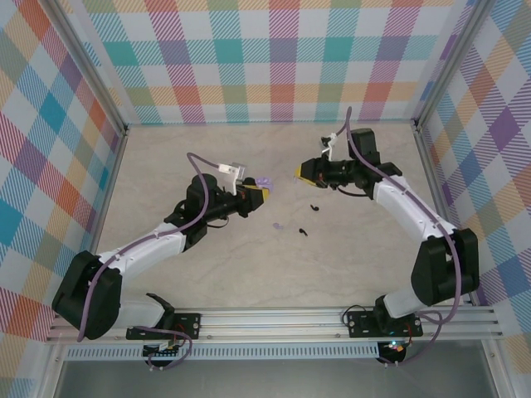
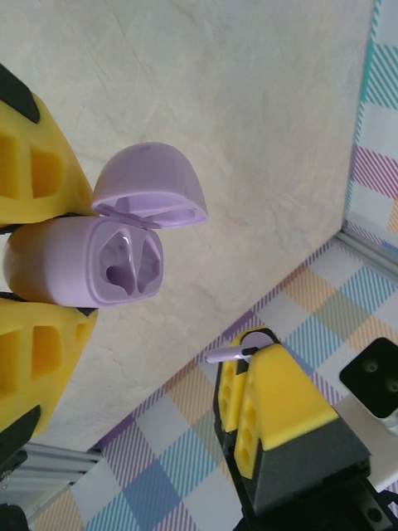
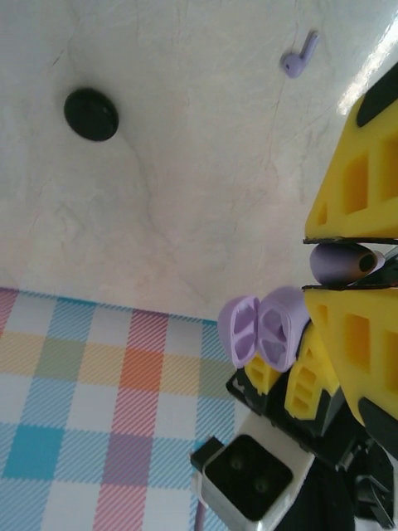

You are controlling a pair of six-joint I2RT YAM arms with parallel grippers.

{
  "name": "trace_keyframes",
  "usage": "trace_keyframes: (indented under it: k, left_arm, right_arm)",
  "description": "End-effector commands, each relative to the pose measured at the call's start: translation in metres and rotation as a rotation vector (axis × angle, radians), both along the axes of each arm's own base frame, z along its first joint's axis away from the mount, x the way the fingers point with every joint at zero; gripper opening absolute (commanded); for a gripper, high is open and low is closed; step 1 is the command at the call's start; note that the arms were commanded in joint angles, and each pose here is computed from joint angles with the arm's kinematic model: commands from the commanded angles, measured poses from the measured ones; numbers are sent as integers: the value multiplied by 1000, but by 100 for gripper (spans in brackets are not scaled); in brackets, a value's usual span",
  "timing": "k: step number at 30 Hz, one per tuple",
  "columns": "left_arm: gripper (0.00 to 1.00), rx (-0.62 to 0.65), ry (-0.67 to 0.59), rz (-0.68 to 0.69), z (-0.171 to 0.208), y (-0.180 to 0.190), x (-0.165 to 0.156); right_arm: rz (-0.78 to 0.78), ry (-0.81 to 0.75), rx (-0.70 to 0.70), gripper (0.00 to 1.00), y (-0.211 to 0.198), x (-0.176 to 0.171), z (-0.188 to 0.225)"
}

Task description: Insert the wireless bluetooth earbuds into the charging case

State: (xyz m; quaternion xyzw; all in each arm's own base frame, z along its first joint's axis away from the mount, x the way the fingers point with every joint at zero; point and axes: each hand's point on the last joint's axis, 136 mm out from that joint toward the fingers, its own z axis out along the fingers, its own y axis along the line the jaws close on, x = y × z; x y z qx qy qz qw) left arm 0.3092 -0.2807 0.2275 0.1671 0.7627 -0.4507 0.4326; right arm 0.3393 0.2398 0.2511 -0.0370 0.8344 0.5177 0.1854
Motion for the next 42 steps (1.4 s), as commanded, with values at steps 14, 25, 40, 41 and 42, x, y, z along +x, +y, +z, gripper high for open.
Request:
trace_keyframes:
  k: [14,25,40,41,42]
  left_arm:
    - [15,-135,-262,-249,60,-32,-44]
    - [15,-155,-321,-264,77,-36,-48]
    - [15,-205,-320,-247,95,-37,-47]
    - [15,-209,-324,-243,97,-37,-47]
    - [15,-211,-324,-241,98,-37,-47]
  right_arm:
    - [62,-333,129,20,15,-33,111]
    - [83,-426,111,20,27,-49,120]
    - [110,-425,70,21,35,-53,108]
    - [112,-423,67,21,36,-53,107]
    - [116,-422,67,21,37,-54,106]
